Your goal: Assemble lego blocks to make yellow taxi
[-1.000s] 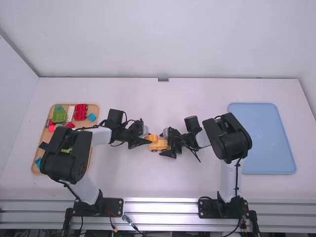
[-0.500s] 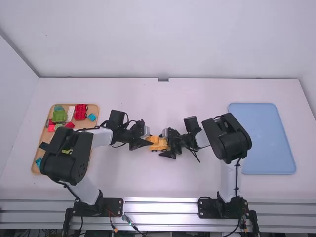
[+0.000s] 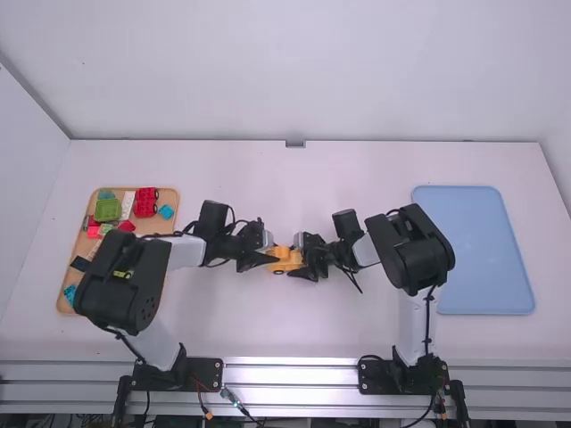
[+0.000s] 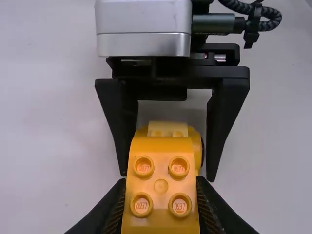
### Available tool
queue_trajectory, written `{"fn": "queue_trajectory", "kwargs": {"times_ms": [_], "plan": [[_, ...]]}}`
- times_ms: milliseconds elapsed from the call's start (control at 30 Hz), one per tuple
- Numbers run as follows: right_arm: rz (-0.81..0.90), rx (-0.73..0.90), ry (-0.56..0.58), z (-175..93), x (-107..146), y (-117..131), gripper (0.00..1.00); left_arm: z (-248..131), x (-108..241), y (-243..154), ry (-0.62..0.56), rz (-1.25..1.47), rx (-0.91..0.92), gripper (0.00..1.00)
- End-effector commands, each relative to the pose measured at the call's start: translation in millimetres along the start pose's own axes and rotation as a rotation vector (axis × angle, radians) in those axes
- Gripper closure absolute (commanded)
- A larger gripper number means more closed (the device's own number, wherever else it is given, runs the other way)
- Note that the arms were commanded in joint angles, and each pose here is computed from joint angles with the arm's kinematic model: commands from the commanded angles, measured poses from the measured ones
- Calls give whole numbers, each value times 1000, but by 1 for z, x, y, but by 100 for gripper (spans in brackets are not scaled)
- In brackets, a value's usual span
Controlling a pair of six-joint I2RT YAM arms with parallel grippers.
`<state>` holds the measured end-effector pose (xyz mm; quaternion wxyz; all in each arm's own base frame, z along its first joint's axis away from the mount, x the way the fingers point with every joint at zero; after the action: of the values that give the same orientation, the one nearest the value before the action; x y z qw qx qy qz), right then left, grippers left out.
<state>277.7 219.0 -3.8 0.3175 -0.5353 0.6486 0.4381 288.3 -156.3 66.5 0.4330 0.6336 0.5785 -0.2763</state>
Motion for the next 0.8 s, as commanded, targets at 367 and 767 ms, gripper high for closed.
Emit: {"fn": "queue_trajectory", "kwargs": {"times_ms": [367, 767], "plan": [[6, -29, 2, 0, 6, 6, 56, 14, -4, -7, 62, 15, 2, 92], [-5, -38, 6, 0, 8, 8, 59, 21, 0, -8, 19, -19, 25, 93]]}}
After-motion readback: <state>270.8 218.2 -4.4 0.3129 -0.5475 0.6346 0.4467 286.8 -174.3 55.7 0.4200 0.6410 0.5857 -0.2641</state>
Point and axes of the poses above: each hand's point on the last joint's axis, 136 mm out from that joint toward the fingers, its own z axis out along the fingers, its own y axis along the line the jaws close on, x = y × z, the point moved 5 cm from there along -z, back along the fingers, and after that the axes turned 12 degrees about z, right-handed, at the moved point
